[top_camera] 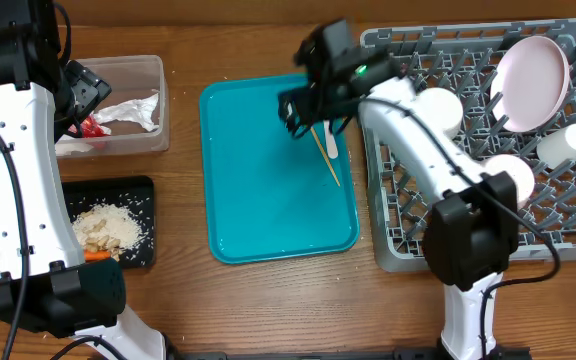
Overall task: Sort waste into correct bins and load items into the dishwasher rack
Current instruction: 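Reach the right gripper to the wooden chopstick and grasp it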
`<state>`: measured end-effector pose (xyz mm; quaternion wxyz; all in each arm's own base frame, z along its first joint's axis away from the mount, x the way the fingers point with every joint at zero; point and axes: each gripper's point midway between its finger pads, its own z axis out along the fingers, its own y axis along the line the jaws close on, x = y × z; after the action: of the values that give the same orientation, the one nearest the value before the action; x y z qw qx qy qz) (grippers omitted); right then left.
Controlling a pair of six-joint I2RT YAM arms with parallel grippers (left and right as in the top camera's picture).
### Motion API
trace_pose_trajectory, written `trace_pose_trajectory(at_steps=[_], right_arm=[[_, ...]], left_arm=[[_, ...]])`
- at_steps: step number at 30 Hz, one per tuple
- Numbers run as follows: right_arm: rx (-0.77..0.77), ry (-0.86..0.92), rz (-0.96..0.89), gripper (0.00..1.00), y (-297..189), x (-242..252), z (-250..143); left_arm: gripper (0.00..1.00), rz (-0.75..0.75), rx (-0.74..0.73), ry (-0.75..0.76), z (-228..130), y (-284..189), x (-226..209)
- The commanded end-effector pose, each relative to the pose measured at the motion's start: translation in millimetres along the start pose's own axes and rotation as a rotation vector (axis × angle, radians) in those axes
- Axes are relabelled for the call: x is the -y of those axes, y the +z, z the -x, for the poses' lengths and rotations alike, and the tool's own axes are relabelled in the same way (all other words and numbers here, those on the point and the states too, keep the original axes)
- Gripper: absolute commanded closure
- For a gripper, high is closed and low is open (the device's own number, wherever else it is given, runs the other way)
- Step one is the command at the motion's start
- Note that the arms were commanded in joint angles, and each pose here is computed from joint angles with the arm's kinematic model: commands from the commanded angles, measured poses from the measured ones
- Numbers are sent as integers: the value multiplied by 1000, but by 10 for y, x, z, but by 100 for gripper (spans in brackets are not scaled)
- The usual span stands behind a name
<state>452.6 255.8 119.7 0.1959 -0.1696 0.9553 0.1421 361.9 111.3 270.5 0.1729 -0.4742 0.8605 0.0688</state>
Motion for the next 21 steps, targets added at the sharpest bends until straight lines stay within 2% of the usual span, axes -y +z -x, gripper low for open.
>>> trace_pose_trajectory(at_steps=[1,5,10,21], right_arm=[[17,17,-95,0,98,214,-60],[8,34,-77,2,238,219,-167],[4,32,-13,23,302,112,-186],[-93,42,-27,23,754,195,-448]], left_arm=[[0,0,5,-8,15,-4,-3],[0,0,5,-8,15,-4,-3],[0,0,5,-9,15,-4,-2],[0,0,5,-8,15,-4,-3]])
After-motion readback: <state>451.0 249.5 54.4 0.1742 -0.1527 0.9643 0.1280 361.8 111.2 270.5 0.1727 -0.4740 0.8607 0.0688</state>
